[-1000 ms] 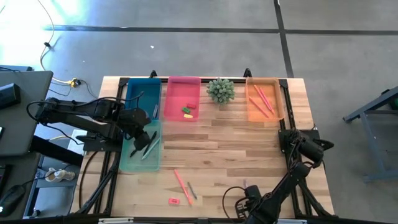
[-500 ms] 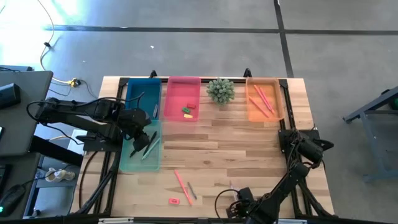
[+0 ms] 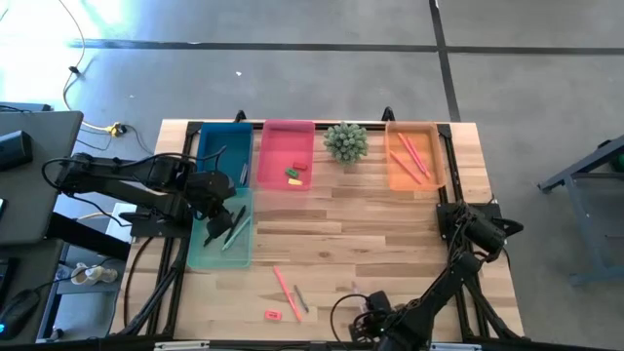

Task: Sort crayons/erasers/pens/pencils in bins
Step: Put the purple pen into the light blue bin

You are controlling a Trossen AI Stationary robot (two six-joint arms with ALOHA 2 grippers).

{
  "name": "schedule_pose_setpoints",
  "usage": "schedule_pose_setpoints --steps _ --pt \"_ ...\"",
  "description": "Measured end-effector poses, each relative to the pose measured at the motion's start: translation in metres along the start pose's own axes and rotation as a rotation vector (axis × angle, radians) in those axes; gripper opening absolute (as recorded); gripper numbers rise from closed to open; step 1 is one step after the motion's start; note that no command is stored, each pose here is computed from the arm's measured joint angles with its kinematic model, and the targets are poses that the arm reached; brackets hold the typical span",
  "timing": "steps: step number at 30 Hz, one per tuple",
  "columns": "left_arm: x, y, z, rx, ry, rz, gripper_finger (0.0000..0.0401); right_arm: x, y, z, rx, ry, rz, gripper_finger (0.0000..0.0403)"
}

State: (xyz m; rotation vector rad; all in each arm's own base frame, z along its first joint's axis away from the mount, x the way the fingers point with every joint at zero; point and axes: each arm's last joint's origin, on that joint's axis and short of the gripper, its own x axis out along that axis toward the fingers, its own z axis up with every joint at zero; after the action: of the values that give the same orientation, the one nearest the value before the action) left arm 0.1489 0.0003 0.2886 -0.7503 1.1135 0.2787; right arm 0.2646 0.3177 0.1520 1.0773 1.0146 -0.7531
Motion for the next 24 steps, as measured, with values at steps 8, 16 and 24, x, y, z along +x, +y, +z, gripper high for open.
schedule_pose_setpoints --steps 8,16,24 --pt "0.0 -0.004 0.002 0.062 -0.007 -0.057 0.0226 0.0 0.007 0.001 0.002 -0.063 0.102 0.0014" --pt "-0.001 -0.017 0.008 0.178 -0.076 -0.189 0.0216 0.0 0.023 0.007 0.006 -0.147 0.258 0.0014" --pt "-0.002 -0.032 0.007 0.308 -0.131 -0.274 0.0214 0.001 0.046 0.024 -0.019 -0.295 0.41 0.0014"
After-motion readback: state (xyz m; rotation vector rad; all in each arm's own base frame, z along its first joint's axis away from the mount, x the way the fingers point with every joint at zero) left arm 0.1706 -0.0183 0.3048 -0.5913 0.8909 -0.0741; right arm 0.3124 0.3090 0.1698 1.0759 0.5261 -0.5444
